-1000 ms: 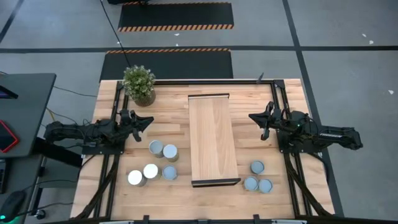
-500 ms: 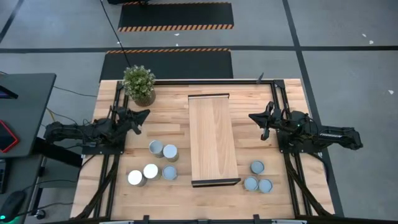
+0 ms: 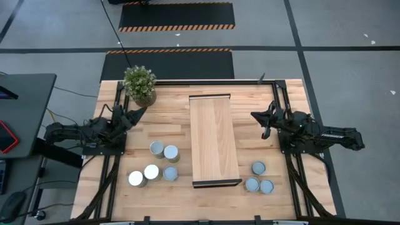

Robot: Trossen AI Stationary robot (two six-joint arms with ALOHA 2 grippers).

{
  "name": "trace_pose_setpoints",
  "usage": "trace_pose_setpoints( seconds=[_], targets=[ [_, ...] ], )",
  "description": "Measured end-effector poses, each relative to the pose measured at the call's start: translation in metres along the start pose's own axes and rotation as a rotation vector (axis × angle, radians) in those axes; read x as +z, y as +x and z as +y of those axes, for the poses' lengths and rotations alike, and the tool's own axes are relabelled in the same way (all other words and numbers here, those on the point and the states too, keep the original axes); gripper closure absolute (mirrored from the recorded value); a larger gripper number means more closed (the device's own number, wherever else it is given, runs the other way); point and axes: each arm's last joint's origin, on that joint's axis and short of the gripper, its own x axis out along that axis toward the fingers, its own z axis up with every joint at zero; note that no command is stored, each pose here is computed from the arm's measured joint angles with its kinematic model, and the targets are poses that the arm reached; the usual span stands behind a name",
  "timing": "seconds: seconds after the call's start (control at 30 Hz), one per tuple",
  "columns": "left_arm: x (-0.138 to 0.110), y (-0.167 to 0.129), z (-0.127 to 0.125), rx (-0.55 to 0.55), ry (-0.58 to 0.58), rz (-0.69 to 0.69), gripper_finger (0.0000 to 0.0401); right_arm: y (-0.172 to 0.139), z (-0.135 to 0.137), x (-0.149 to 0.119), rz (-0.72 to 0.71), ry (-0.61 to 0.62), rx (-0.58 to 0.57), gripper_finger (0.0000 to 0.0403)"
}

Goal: Pick and place cans onto a shelf
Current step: Put the canned peas on the shelf

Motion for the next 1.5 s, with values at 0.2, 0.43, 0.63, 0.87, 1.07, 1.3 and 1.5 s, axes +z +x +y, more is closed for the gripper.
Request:
trace_pose_setpoints(
  seconds=[0.2, 0.43, 0.63, 0.87, 1.07, 1.3, 1.5],
  targets=[
    [0.004, 0.000, -0.006, -0.066, -0.125, -0.007, 0.0362, -0.005, -0.003, 0.030, -0.319, 0.271, -0.065, 0.0384],
    [0.012, -0.002, -0.018, -0.233, -0.105, -0.029, 0.0362, -0.015, -0.013, 0.047, -0.617, 0.822, -0.223, 0.0384],
    [0.016, -0.004, -0.022, -0.281, -0.019, -0.070, 0.0362, -0.014, -0.014, 0.044, -0.633, 1.010, -0.210, 0.0384],
    [0.018, -0.004, -0.023, -0.280, 0.002, -0.101, 0.0362, -0.014, -0.014, 0.044, -0.615, 0.901, -0.251, 0.0384],
    [0.019, -0.004, -0.024, -0.281, -0.028, -0.105, 0.0362, -0.013, -0.011, 0.045, -0.577, 0.817, -0.181, 0.0384],
    [0.020, -0.004, -0.022, -0.237, -0.027, -0.136, 0.0359, -0.012, -0.011, 0.044, -0.572, 0.828, -0.191, 0.0384],
    [0.016, -0.003, -0.018, -0.181, 0.004, -0.119, 0.0294, -0.012, -0.007, 0.051, -0.536, 0.936, 0.009, 0.0384]
  ],
)
